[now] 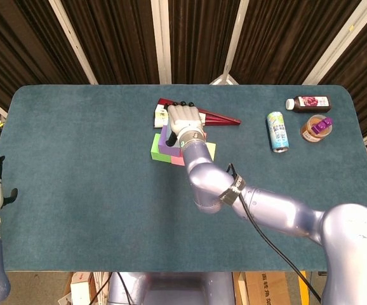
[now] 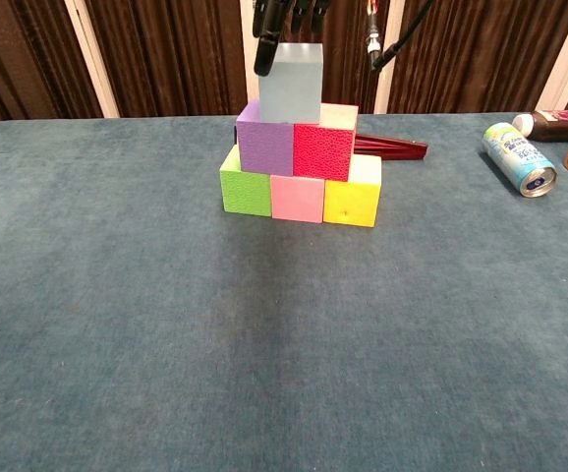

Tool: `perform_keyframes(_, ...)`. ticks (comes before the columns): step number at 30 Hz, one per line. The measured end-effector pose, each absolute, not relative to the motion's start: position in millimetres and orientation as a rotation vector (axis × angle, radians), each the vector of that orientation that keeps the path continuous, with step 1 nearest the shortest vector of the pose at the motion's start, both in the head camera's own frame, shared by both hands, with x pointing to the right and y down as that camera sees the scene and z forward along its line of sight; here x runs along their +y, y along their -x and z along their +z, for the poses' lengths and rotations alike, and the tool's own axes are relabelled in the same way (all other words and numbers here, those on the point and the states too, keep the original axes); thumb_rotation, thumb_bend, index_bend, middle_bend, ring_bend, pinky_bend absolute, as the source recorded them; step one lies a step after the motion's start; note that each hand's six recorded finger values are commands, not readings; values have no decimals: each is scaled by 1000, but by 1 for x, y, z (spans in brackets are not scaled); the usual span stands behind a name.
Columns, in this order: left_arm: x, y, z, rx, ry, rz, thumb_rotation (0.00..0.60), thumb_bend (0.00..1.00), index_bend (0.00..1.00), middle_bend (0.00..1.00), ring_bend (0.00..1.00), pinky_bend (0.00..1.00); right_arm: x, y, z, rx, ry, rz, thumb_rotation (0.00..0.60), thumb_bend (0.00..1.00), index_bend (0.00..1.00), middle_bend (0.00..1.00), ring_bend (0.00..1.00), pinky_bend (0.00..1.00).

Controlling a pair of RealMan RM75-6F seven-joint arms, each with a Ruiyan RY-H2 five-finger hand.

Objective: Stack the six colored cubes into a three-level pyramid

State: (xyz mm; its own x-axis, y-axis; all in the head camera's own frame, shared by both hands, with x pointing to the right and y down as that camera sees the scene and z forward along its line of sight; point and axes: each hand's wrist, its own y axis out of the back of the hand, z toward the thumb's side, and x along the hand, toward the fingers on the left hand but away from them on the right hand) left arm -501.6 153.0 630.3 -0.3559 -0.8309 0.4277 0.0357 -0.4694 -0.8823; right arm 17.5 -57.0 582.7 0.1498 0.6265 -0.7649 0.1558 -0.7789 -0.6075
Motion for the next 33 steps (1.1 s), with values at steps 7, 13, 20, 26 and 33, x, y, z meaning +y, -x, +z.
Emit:
perform_keyframes(7,153,503,629,1109,1266,-1883,600,396,102,0,0,0,-59,-15,584,-773,2030,1666,600,279,133,120,1,0)
perform_keyframes(13,153,503,629,1107,1266,-1885,600,396,102,0,0,0,-59,-14,586,-774,2020,1672,600,279,133,121,1,0)
perform_keyframes(20,153,503,629,1109,1263,-1886,600,396,102,0,0,0,-61,-12,586,-787,2023,1664,600,279,133,121,1,0)
perform_keyframes(26,153,503,628,1111,1261,-1889,600,396,102,0,0,0,-62,-9,586,-797,2021,1657,600,279,133,121,1,0)
perform_keyframes(33,153,504,629,1109,1260,-1893,600,396,102,0,0,0,-61,-7,588,-794,2029,1653,600,279,133,121,1,0)
